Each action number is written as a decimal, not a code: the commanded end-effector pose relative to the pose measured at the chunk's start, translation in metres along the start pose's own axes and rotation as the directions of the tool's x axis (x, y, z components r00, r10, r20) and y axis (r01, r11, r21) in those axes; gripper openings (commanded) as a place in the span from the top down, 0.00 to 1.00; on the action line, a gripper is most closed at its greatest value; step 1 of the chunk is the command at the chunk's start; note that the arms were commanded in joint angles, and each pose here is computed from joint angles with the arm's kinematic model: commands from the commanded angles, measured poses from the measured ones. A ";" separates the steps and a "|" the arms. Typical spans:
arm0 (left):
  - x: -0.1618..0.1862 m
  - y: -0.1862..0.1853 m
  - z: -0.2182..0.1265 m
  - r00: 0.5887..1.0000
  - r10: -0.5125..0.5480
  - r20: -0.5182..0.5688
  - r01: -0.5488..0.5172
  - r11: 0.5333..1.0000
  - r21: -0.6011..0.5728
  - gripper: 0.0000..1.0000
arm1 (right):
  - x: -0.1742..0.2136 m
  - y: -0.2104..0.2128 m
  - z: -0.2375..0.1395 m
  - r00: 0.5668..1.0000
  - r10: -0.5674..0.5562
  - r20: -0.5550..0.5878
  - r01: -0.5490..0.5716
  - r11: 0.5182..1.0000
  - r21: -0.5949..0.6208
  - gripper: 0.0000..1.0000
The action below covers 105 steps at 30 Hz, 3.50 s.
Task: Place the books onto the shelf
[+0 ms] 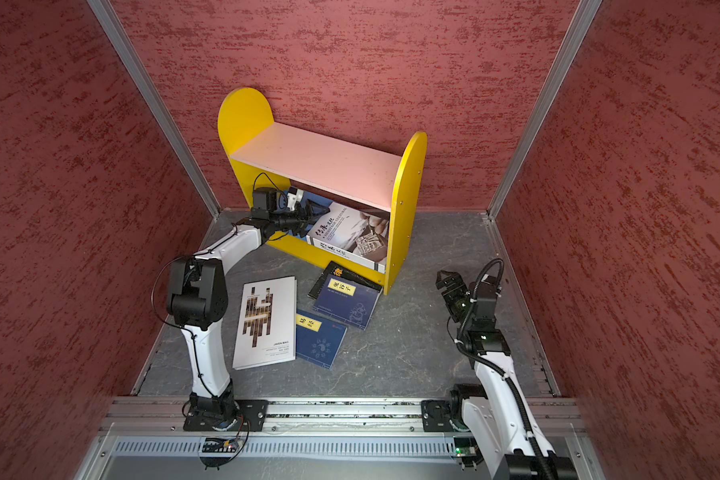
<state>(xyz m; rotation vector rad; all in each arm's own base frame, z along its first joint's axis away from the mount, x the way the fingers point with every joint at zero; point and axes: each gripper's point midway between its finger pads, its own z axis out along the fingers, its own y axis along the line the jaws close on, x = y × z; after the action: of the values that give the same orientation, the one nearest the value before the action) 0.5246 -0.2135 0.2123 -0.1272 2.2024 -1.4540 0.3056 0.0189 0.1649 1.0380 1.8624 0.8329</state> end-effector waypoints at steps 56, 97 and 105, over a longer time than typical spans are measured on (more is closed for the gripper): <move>0.152 -0.056 0.033 0.987 -0.140 -0.079 0.129 0.983 -0.133 0.01 | 0.016 -0.003 0.006 0.986 -0.131 -0.102 0.133 0.991 0.010 0.01; 0.130 -0.083 0.025 0.997 -0.043 -0.068 0.036 0.994 -0.105 0.01 | 0.019 -0.007 -0.003 0.984 -0.136 -0.114 0.140 0.990 0.029 0.01; 0.140 -0.085 0.023 0.992 -0.063 -0.109 0.051 0.992 -0.112 0.01 | 0.019 -0.011 0.000 0.986 -0.125 -0.113 0.130 0.991 0.040 0.01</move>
<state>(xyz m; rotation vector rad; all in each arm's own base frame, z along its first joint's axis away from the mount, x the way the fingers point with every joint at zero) 0.4047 -0.3122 0.2258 -0.1911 2.3758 -1.3829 0.2964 0.0325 0.1527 0.8906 2.0333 0.7936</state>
